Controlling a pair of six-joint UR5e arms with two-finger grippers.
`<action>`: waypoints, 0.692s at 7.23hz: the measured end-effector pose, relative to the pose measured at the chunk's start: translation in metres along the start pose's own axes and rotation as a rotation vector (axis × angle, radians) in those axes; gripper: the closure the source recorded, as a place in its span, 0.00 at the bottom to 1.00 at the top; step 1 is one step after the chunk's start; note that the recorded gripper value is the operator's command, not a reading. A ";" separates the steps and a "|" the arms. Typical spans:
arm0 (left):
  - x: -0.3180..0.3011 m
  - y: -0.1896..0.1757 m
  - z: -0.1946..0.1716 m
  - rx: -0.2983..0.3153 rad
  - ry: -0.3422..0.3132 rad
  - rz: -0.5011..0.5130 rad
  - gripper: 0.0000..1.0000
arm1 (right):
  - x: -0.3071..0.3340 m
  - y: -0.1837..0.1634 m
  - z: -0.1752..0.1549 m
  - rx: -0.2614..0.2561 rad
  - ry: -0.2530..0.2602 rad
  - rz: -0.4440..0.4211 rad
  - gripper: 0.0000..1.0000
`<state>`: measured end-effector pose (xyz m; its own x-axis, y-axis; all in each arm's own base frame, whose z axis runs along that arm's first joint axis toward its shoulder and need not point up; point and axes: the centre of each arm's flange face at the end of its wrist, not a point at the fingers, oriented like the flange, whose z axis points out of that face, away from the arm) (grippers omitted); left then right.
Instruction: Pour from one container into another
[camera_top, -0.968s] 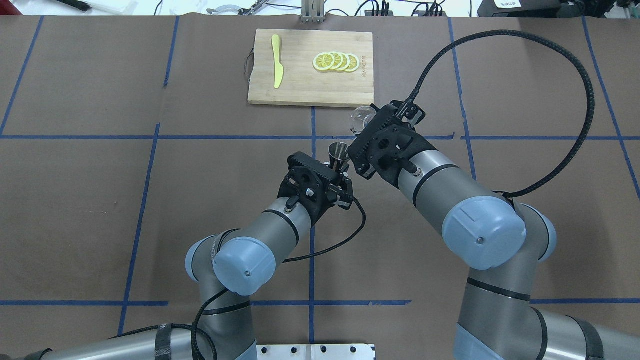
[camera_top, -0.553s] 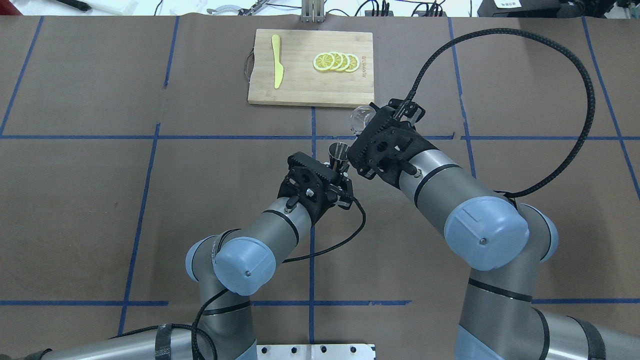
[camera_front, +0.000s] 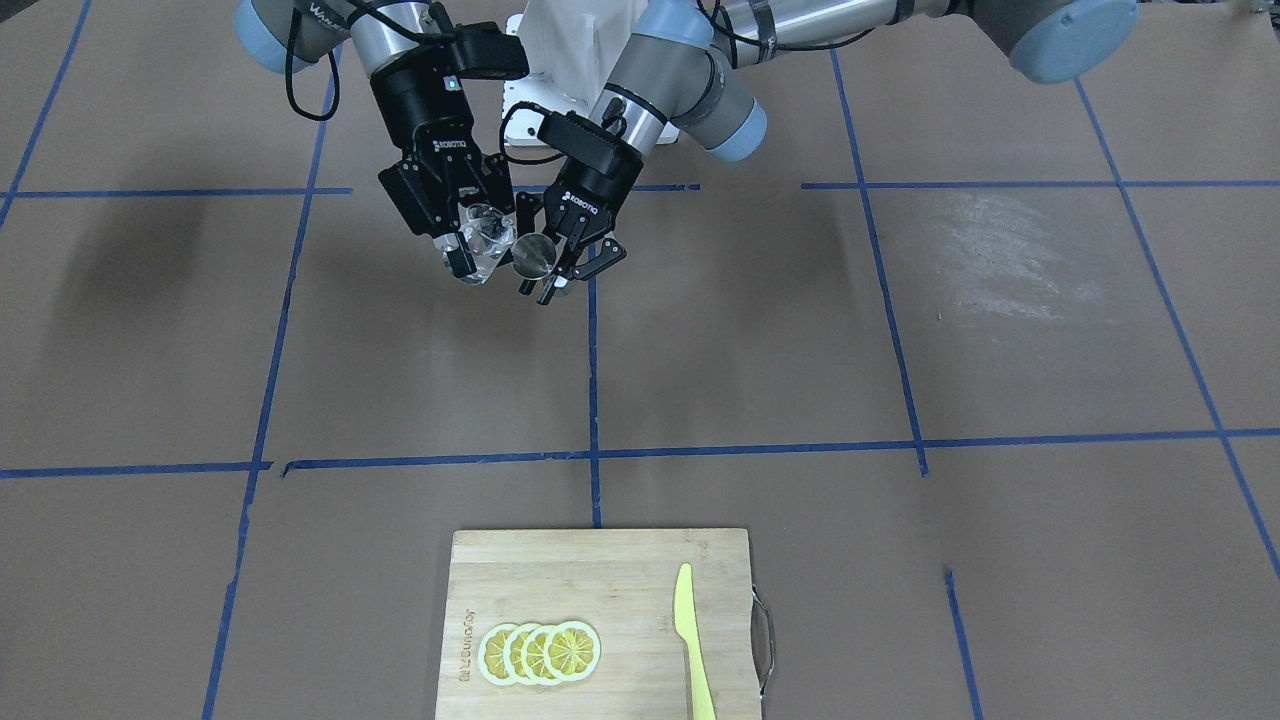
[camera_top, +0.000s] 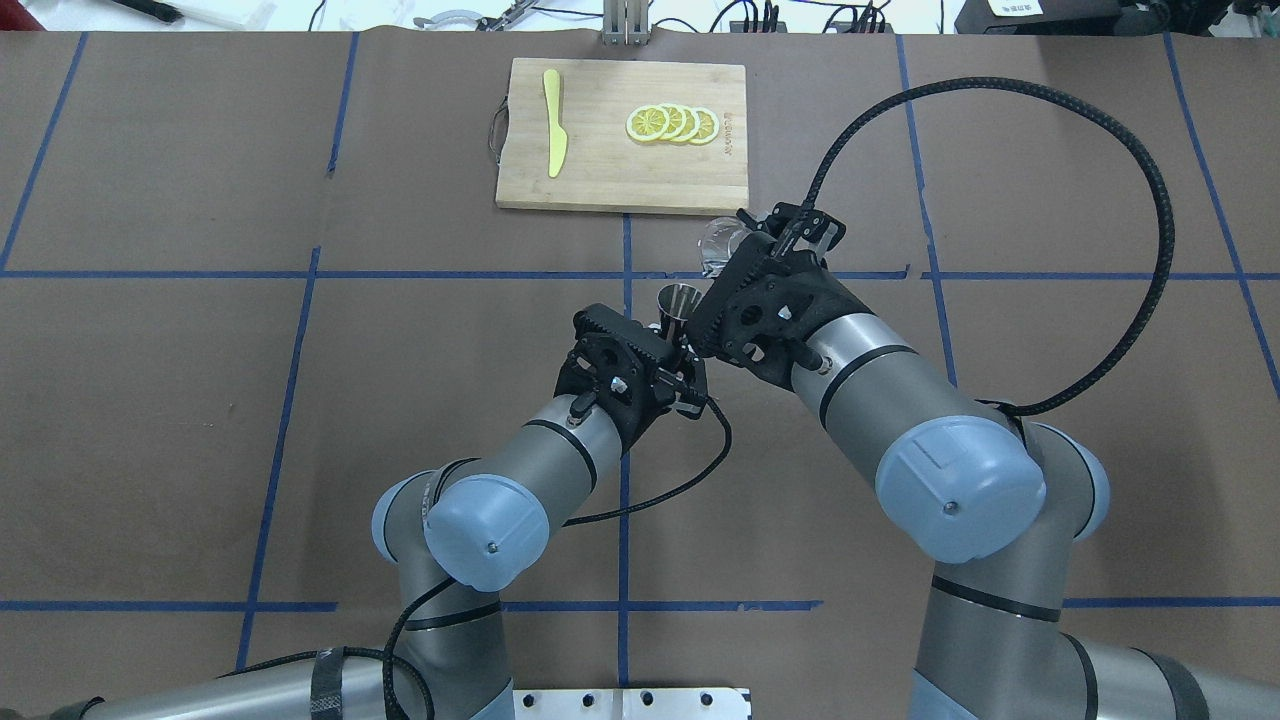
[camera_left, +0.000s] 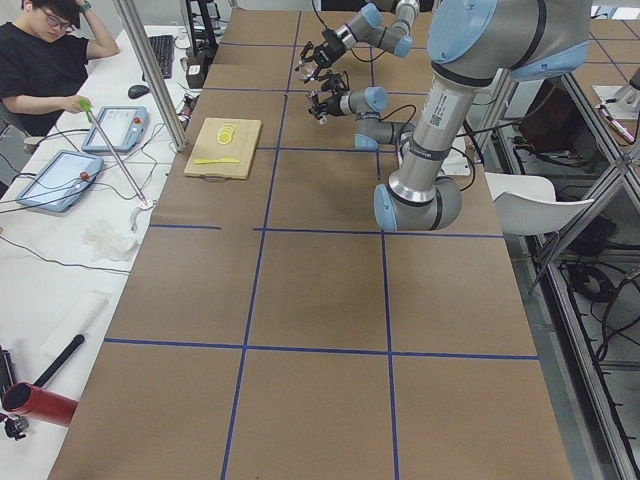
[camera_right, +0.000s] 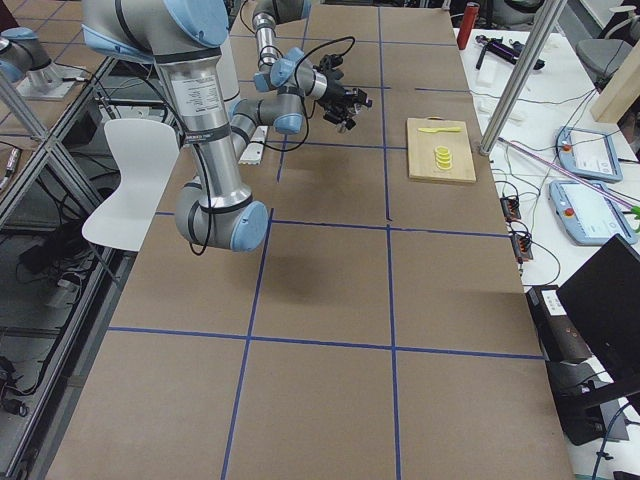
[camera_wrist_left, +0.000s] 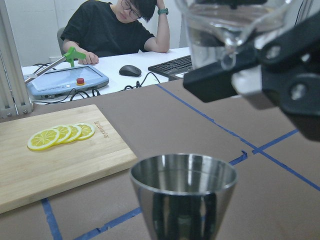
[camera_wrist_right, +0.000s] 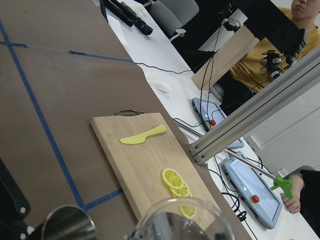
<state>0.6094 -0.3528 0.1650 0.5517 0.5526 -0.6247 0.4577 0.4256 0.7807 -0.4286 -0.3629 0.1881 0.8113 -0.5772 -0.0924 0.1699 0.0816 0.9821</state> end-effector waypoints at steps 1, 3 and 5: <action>0.000 0.001 0.000 -0.001 -0.001 0.001 1.00 | 0.001 -0.004 -0.004 -0.010 0.006 -0.027 1.00; -0.001 0.001 0.001 -0.001 -0.002 0.001 1.00 | 0.003 -0.007 -0.008 -0.021 0.016 -0.071 1.00; -0.001 0.001 0.001 -0.001 -0.002 0.001 1.00 | -0.003 -0.008 -0.009 -0.035 0.030 -0.104 1.00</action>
<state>0.6100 -0.3530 0.1665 0.5539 0.5516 -0.6237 0.4561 0.4257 0.7815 -0.4276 -0.3542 0.1788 0.8047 -0.5595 -0.1988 0.2727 0.0509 0.9607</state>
